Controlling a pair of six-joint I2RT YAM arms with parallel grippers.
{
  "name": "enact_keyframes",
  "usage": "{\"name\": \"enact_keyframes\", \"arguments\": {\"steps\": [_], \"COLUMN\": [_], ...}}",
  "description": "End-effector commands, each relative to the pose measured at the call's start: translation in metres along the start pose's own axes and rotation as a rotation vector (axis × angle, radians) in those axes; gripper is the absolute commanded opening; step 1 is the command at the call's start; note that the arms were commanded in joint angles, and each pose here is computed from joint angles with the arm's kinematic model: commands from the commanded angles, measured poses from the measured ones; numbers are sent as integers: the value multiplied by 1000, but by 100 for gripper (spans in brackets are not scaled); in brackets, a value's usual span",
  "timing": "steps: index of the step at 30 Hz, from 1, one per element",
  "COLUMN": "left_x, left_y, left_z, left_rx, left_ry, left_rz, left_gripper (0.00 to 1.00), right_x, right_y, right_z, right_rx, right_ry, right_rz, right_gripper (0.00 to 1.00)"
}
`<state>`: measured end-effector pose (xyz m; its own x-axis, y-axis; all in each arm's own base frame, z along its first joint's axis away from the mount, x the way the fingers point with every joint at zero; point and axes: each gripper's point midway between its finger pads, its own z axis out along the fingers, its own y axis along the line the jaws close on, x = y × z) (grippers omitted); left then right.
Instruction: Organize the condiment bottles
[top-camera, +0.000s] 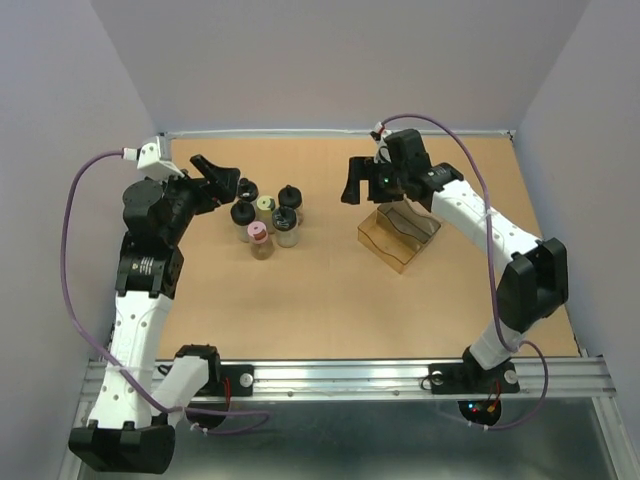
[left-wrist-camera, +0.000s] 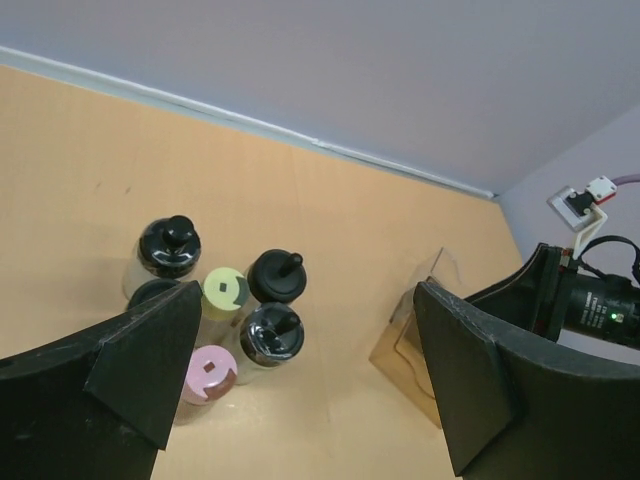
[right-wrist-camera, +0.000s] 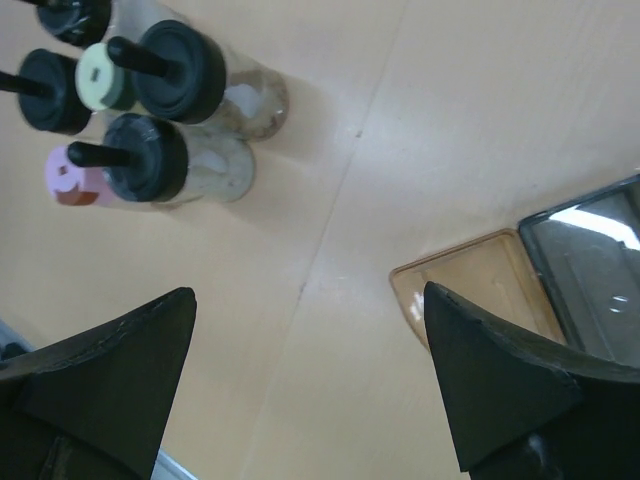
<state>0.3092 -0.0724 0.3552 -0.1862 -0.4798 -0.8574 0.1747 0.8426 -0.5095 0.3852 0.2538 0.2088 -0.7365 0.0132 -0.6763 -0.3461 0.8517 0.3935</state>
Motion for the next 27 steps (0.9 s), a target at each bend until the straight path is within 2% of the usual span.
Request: {"name": "enact_keyframes", "arguments": {"steps": [1, 5, 7, 8, 9, 11, 13, 14, 16, 21, 27], "left_x": [-7, -8, -10, -10, -8, -5, 0, 2, 5, 7, 8], "left_y": [4, 7, 10, 14, 14, 15, 17, 17, 19, 21, 26], "left_z": [4, 0, -5, -6, -9, -10, -13, -13, -16, -17, -20], "left_rx": [-34, -50, -69, -89, -92, -94, -95, -94, -98, -105, -131], "left_ry": [17, 3, -14, -22, -23, -20, -13, -8, -7, -3, 0], "left_rz": [78, 79, 76, 73, 61, 49, 41, 37, 38, 42, 59], "left_gripper": [99, 99, 99, 99, 99, 99, 98, 98, 98, 98, 98], "right_x": [-48, -60, -79, -72, -90, -85, -85, -99, -92, -93, -66], "right_y": [2, 19, 43, 43, 59, 69, 86, 98, 108, 113, 104], "right_z": [0, 34, 39, 57, 54, 76, 85, 81, 96, 115, 148], "right_rx": [64, 79, 50, 63, 42, 61, 49, 42, 45, 69, 68], "right_ry": [-117, -114, -154, -125, -173, -161, -170, -215, -209, -226, -153], "right_rz": [-85, -163, -200, -209, -230, -261, -297, -309, -338, -348, -351], "right_gripper": [100, 100, 100, 100, 100, 100, 100, 100, 100, 100, 100]}}
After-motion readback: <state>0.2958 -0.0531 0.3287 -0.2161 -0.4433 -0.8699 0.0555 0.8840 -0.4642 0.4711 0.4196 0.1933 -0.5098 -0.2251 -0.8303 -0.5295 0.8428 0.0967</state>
